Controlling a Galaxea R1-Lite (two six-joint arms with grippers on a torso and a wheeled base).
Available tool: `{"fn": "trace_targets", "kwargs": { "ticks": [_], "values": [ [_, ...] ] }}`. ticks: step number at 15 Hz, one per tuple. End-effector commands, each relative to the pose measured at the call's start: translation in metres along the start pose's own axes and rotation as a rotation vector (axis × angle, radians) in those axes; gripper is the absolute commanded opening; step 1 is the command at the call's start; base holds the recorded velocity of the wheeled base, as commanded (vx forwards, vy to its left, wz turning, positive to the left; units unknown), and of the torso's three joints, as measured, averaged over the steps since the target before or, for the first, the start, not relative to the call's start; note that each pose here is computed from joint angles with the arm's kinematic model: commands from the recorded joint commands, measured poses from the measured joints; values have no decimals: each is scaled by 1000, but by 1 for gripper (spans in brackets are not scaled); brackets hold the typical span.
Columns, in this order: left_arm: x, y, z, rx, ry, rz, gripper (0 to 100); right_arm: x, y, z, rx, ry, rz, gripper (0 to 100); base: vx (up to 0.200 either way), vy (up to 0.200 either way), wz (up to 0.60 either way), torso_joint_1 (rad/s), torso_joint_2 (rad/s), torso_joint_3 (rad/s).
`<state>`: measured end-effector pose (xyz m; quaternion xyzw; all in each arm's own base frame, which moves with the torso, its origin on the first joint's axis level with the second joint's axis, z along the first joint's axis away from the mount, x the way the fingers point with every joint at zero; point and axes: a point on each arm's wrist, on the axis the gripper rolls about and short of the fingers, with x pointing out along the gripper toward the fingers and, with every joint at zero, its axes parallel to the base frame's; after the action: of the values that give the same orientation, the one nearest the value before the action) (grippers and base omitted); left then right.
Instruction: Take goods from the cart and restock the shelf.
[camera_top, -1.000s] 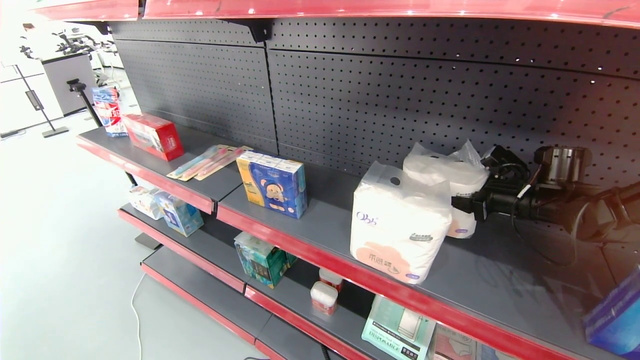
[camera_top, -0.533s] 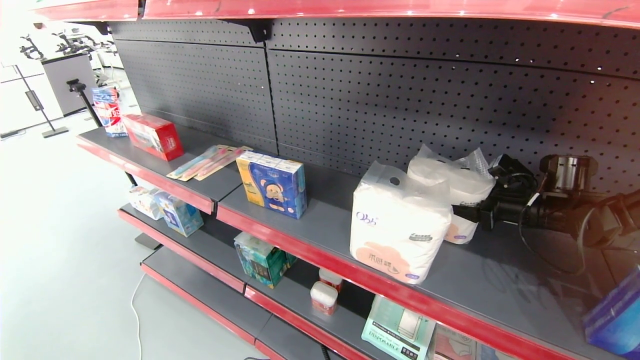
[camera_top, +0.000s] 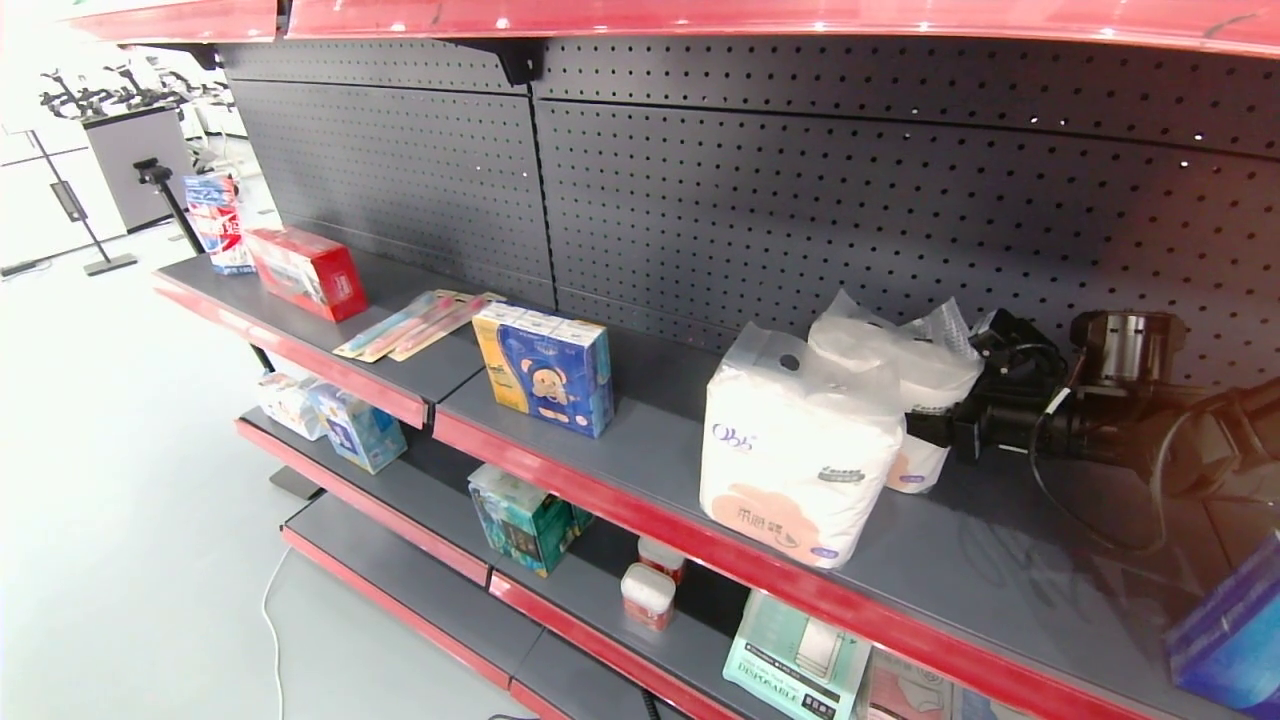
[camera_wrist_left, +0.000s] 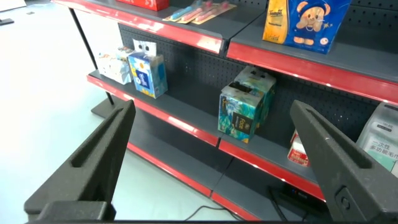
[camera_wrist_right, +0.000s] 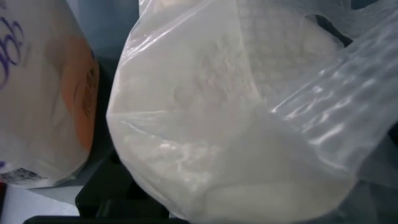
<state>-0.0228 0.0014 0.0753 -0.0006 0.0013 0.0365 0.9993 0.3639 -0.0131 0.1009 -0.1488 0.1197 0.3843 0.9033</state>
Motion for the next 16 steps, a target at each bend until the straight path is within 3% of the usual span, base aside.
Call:
{"fn": "trace_targets", "kwargs": {
  "ticks": [1,5,11,16],
  "values": [
    [0,0,0,0,1,1,100,4,5,4,8,-8,18,0,0,0,0,0,0,0],
    [0,0,0,0,1,1,100,11,12,8,13,-10,39,0,0,0,0,0,0,0],
    [0,0,0,0,1,1,100,12,10,10,52,50,-82,0,0,0,0,0,0,0],
    [0,0,0,0,1,1,100,17,14,11,53,63,-89,0,0,0,0,0,0,0]
  ]
}}
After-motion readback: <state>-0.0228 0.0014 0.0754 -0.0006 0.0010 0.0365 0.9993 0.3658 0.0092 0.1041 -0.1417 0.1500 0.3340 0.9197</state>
